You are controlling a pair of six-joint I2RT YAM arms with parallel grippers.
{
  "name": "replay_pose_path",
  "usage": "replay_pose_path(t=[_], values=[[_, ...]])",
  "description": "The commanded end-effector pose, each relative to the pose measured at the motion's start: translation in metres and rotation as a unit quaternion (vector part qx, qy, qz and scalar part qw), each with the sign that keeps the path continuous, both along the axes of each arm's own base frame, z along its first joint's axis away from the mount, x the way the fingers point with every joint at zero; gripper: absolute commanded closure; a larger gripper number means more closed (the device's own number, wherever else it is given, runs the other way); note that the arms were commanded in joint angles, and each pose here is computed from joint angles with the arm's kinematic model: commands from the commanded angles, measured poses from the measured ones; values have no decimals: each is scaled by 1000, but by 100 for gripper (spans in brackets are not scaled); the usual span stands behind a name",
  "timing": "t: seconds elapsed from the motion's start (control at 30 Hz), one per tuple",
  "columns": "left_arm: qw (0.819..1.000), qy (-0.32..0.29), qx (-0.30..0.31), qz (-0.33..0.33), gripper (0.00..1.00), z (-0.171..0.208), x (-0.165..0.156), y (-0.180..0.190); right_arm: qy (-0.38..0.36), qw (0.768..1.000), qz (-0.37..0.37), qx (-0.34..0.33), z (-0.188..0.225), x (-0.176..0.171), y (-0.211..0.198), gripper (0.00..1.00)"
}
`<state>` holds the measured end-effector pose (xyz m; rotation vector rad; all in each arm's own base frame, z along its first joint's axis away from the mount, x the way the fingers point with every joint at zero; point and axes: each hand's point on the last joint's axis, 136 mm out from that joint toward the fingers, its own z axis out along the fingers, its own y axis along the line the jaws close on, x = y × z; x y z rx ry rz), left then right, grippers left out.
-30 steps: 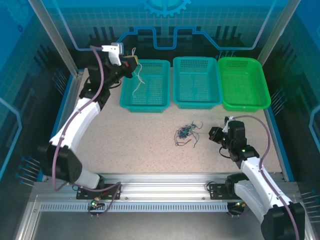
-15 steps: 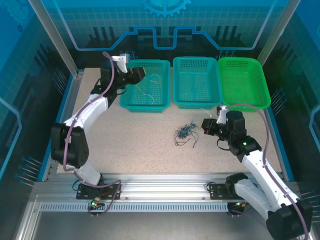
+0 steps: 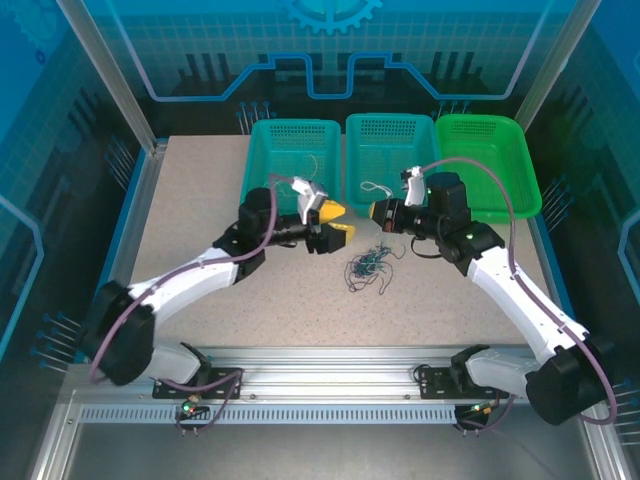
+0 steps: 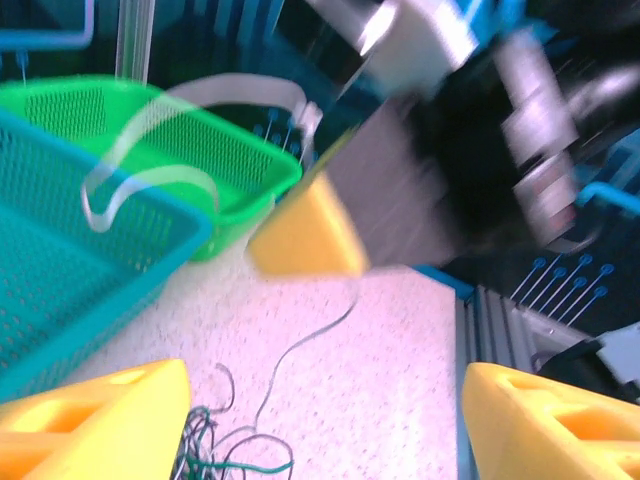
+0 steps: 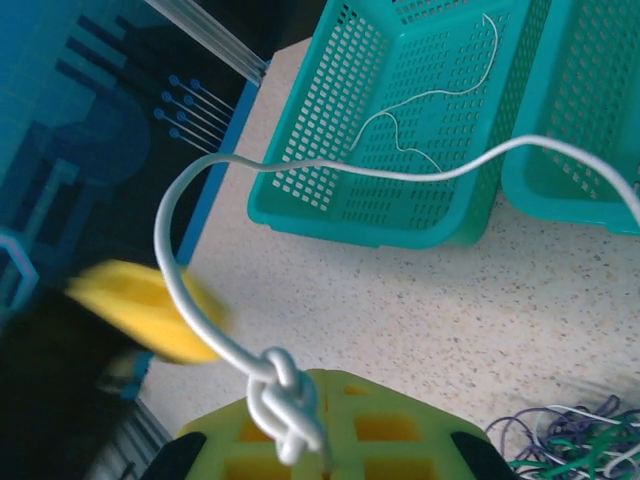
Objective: Untangle the cables
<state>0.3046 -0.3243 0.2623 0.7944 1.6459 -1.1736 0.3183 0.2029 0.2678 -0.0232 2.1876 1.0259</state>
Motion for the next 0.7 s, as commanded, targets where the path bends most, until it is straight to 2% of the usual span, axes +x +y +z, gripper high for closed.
replay_pose_path(t=[0.0,0.1,0.17,0.2,0.23,0.27,0.3,0.33,0.37,0.43,0.5,0.63,0.67], values=[[999,-9,-31,-32,21,-13,1,-28,-4,998,-1,58,31,1,12,100],[998,15,-49,-37,12,-31,18,-51,-12,997,1,70,43,-1,17,100],[997,38,-55,-42,11,-43,28,-63,-16,997,0,70,49,-3,18,100],[996,42,-62,-44,14,-45,31,-68,-15,998,-2,68,49,-3,18,100],[996,46,-67,-44,21,-47,33,-71,-15,998,-5,67,49,-4,17,100],[995,49,-74,-45,36,-46,35,-73,-14,998,-10,63,48,-3,15,100],[995,50,-79,-45,64,-45,35,-73,-14,998,-18,56,46,-2,11,100],[994,49,-83,-44,87,-42,34,-72,-13,998,-27,46,43,-1,8,100],[994,44,-87,-42,100,-35,32,-69,-12,999,-39,31,38,1,2,98],[994,41,-96,-32,100,-22,29,-63,-11,998,-57,-9,22,3,-9,91],[993,49,-108,-18,100,-5,28,-56,-8,995,-70,-68,0,2,-22,73],[991,72,-108,26,100,14,33,-45,-28,975,-133,-173,-47,-2,-66,64],[991,76,-107,33,100,17,34,-43,-22,967,-161,-197,-68,-7,-82,54]])
